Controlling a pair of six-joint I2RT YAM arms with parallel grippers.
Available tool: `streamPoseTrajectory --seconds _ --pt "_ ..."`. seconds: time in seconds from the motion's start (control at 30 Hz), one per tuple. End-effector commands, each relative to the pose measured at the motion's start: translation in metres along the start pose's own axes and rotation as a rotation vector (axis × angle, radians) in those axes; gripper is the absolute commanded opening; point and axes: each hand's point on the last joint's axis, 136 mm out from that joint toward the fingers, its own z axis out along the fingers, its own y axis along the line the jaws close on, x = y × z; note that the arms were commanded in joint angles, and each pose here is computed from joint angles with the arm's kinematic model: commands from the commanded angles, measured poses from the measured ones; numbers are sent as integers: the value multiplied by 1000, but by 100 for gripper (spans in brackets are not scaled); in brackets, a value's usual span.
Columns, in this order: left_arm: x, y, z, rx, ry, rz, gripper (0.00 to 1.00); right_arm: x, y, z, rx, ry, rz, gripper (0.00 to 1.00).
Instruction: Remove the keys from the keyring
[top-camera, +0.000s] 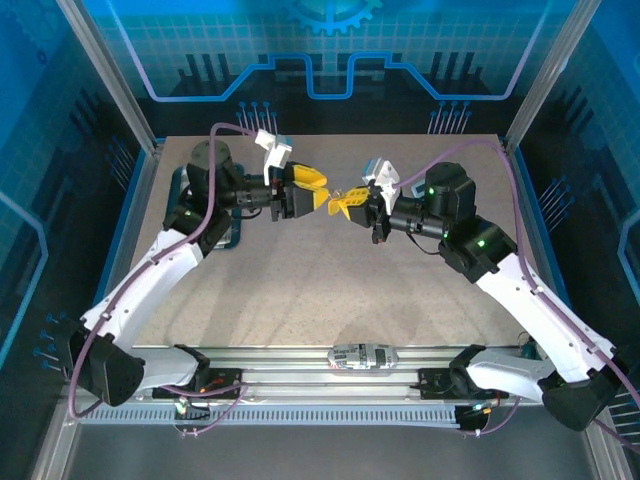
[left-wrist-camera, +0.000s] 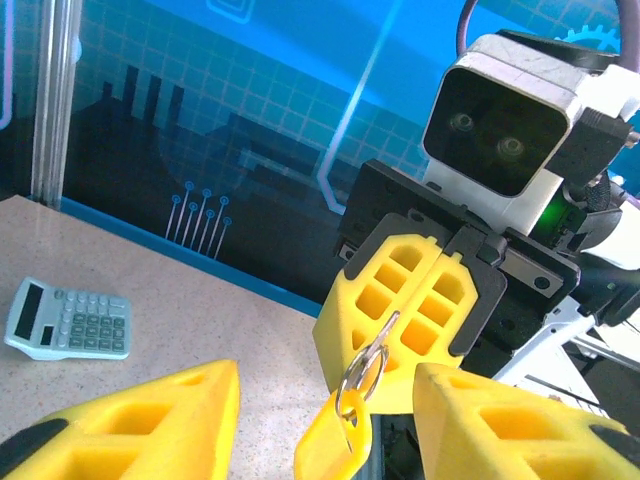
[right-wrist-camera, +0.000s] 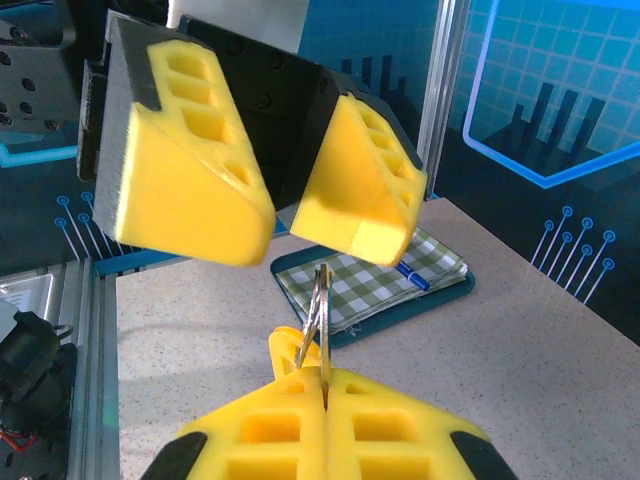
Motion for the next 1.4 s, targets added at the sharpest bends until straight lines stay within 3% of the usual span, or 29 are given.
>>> streamPoseTrajectory --seconds 0.0,0.1,0.23,0.4,0.6,1.37 --pt "-5 -12 6 55 18 28 47 -11 3 -3 -4 -20 -22 0" --pt "-3 -13 8 66 24 24 47 -11 3 -4 -1 -22 -25 0" --pt "-3 -16 9 76 25 24 38 -10 3 -4 -1 -20 -25 0" --pt "-4 -18 9 90 26 30 16 -10 4 -5 0 -27 -23 0" --pt "-2 -19 9 93 26 33 0 -12 4 -7 2 -37 -28 0" --pt "-28 -11 -12 74 -146 -11 0 -15 13 -15 -21 -111 -52 0"
